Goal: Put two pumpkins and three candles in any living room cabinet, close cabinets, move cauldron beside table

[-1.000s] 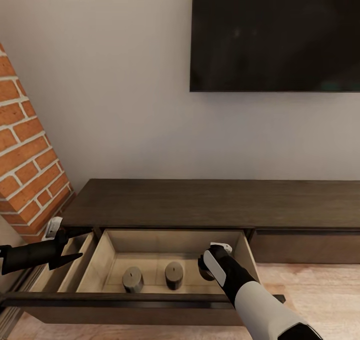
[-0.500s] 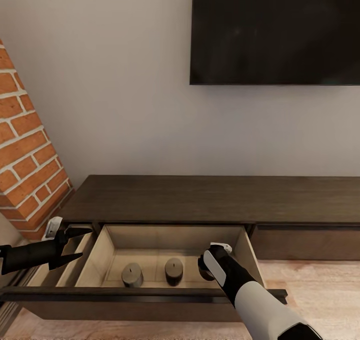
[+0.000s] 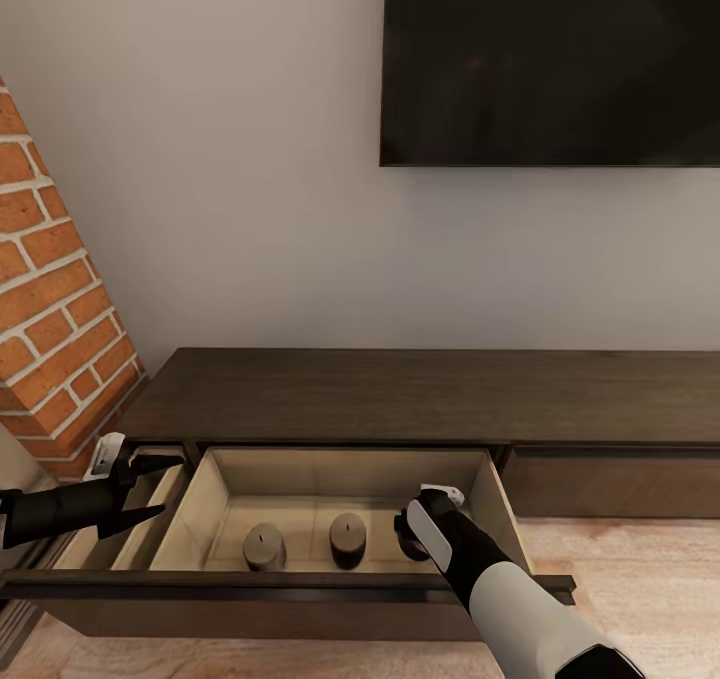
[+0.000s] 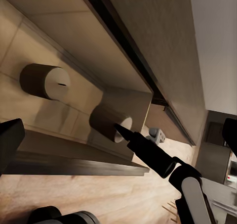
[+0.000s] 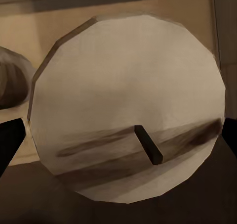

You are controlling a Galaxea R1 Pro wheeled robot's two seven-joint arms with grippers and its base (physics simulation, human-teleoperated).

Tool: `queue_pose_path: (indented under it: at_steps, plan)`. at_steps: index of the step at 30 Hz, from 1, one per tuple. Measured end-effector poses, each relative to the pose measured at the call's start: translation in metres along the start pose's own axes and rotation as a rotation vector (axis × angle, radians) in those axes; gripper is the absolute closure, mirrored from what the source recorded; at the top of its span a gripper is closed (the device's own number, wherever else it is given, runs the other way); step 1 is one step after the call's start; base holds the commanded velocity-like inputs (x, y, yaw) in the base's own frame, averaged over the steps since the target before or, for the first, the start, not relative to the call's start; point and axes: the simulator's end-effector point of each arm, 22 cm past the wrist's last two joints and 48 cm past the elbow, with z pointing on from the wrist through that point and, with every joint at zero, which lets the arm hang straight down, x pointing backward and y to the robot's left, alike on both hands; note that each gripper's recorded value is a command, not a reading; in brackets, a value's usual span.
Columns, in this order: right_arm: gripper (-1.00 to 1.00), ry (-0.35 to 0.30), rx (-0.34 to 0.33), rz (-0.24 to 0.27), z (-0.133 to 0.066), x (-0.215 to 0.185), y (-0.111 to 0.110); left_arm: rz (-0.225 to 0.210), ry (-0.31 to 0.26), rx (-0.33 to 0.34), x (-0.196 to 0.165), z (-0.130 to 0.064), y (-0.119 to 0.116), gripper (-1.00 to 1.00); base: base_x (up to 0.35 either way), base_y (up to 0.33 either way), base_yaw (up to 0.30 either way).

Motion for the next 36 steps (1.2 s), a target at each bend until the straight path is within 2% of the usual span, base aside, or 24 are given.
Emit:
queue_pose_path:
  at_steps: [10,19,26,36]
  plan:
    - [-1.0,-0.001,0.0,0.001,0.0,0.0,0.0,0.0,0.0,0.0,0.0,0.0,0.0,-1.0,0.0,0.0,0.0]
    - [-1.0,-0.005,0.0,-0.001,-0.017,-0.013,0.0,-0.001,0.001,0.0,-0.004,-0.008,-0.018,-1.0,-0.002,0.0,0.0]
    - [-1.0,-0.009,-0.006,0.0,-0.032,-0.024,0.001,0.0,0.006,-0.002,-0.006,-0.012,-0.032,-1.0,-0.136,0.0,0.0]
    - [-1.0,-0.01,-0.085,0.005,-0.052,-0.037,0.018,0.002,0.023,-0.011,-0.005,-0.017,-0.049,-1.0,-0.028,0.0,0.0]
